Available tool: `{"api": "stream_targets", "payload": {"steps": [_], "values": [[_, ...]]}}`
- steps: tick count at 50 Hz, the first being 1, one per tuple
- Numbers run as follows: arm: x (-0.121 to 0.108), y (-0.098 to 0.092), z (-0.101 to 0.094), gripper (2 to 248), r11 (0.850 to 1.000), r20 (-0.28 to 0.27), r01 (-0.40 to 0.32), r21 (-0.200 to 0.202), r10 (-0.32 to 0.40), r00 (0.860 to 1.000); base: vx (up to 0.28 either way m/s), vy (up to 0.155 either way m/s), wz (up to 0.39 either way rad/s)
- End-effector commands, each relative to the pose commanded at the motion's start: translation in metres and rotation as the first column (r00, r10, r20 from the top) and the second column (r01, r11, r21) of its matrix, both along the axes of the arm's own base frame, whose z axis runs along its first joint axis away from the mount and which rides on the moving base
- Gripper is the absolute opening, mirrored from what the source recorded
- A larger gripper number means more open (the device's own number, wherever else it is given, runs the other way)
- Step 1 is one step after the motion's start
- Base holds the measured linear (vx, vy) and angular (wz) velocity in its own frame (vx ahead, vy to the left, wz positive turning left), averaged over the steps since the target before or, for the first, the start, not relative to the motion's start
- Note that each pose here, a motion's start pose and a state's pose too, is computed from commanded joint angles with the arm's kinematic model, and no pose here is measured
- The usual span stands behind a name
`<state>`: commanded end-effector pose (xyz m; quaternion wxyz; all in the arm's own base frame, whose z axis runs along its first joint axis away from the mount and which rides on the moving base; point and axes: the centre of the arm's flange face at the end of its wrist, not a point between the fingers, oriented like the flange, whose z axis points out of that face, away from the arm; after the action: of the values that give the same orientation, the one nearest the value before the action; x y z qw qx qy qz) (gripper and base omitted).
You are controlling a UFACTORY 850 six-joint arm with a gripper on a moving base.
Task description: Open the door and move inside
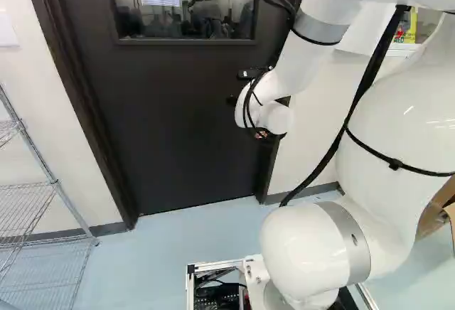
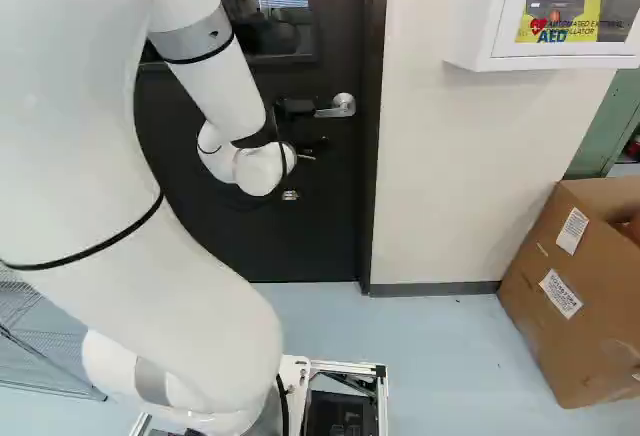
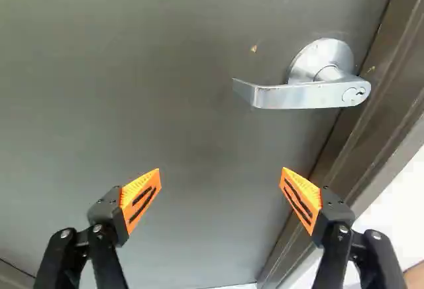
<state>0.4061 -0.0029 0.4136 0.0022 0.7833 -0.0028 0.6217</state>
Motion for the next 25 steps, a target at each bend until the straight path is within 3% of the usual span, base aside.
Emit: {"api": "stream_targets", "payload": {"steps": [25], "values": [[-0.0009, 0.0000, 0.0092, 247, 1.000, 0.023, 0.000, 0.000, 0.000, 1.000, 0.000, 0.000, 0.000]]}}
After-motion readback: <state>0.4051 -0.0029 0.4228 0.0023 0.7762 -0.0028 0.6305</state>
